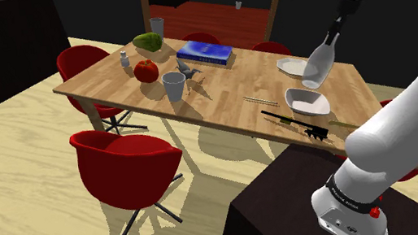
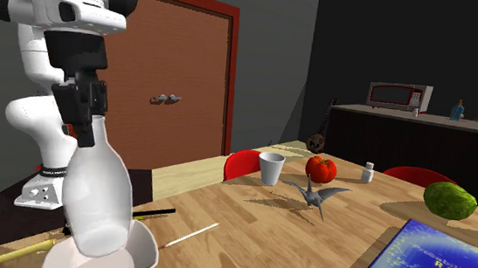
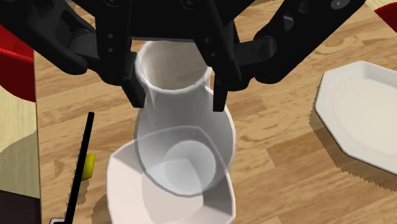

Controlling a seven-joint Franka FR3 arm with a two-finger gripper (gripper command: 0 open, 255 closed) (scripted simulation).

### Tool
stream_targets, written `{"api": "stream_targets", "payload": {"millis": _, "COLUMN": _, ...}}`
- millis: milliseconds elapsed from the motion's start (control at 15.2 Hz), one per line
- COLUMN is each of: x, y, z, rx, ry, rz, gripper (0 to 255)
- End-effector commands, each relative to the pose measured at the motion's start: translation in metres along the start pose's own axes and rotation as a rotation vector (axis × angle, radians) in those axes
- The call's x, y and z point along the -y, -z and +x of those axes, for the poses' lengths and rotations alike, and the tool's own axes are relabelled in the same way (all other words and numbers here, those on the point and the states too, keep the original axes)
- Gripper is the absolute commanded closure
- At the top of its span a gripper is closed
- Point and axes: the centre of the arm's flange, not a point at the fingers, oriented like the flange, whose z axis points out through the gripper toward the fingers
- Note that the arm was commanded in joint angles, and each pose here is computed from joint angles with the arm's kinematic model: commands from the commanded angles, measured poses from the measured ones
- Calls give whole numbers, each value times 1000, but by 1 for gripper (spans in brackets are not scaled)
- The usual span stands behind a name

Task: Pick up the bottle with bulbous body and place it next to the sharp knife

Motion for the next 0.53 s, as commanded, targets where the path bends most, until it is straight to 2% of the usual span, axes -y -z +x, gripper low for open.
{"api": "stream_targets", "payload": {"millis": 0, "x": -22, "y": -1, "z": -21, "rx": 0, "ry": 2, "rz": -1, "gripper": 255}}
{"api": "stream_targets", "payload": {"millis": 462, "x": -86, "y": 3, "z": -87, "rx": 0, "ry": 2, "rz": -1, "gripper": 255}}
